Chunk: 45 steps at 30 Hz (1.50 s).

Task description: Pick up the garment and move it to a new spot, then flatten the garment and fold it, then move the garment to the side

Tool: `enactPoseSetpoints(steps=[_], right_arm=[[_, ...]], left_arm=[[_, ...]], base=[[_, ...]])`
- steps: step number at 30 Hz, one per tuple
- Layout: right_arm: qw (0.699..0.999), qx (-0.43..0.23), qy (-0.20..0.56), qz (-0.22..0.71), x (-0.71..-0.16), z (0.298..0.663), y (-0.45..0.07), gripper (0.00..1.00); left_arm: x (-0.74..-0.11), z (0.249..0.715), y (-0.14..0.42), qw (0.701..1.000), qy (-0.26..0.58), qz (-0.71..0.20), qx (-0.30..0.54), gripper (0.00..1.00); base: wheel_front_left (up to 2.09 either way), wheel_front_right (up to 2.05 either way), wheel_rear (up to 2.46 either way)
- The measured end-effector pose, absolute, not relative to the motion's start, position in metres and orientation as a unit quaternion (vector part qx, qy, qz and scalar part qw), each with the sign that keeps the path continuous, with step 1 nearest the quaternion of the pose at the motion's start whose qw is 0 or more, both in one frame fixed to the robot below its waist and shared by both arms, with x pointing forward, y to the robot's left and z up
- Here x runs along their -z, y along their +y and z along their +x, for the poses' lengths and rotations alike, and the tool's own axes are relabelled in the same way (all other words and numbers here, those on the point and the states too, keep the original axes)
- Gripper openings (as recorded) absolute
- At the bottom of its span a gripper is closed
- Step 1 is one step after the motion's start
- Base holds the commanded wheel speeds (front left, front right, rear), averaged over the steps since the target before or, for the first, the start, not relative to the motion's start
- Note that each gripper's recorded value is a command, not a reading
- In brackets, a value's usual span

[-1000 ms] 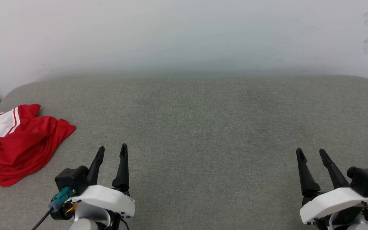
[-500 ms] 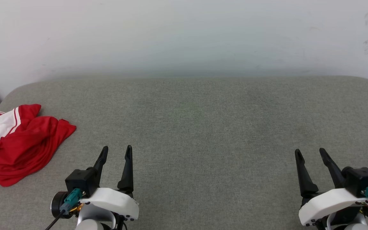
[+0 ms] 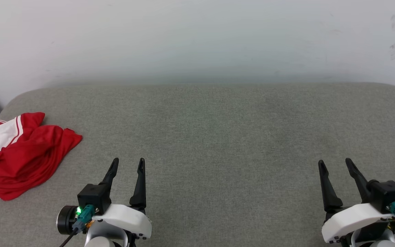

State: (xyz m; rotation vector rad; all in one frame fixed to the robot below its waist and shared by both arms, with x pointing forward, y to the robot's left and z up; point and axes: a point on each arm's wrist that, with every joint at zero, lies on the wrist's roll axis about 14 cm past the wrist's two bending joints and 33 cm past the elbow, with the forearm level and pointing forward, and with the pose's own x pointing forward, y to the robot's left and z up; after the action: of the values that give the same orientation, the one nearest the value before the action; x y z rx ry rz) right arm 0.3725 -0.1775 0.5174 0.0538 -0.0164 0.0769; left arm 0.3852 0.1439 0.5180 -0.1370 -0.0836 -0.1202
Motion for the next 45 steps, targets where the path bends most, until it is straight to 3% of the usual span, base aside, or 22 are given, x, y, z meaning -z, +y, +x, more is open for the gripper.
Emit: enactPoseSetpoints(steps=[11,33,45], right_arm=[[0.997,-0.071,-0.014,0.004,-0.518,0.382,-0.156,1.0],[0.952,-0.306,-0.021,0.016,-0.521,0.4,0.015,1.0],[0.936,-0.349,-0.022,0.022,-0.524,0.398,0.047,1.0]], left_arm=[[-0.522,0.377,0.161,0.997,-0.055,-0.05,0.033,1.0],[-0.521,0.29,0.3,0.978,-0.066,-0.042,-0.192,1.0],[-0.517,0.269,0.322,0.97,-0.06,-0.037,-0.234,1.0]], base=[[0.0,0.0,0.0],[0.0,0.0,0.0],[0.0,0.0,0.0]])
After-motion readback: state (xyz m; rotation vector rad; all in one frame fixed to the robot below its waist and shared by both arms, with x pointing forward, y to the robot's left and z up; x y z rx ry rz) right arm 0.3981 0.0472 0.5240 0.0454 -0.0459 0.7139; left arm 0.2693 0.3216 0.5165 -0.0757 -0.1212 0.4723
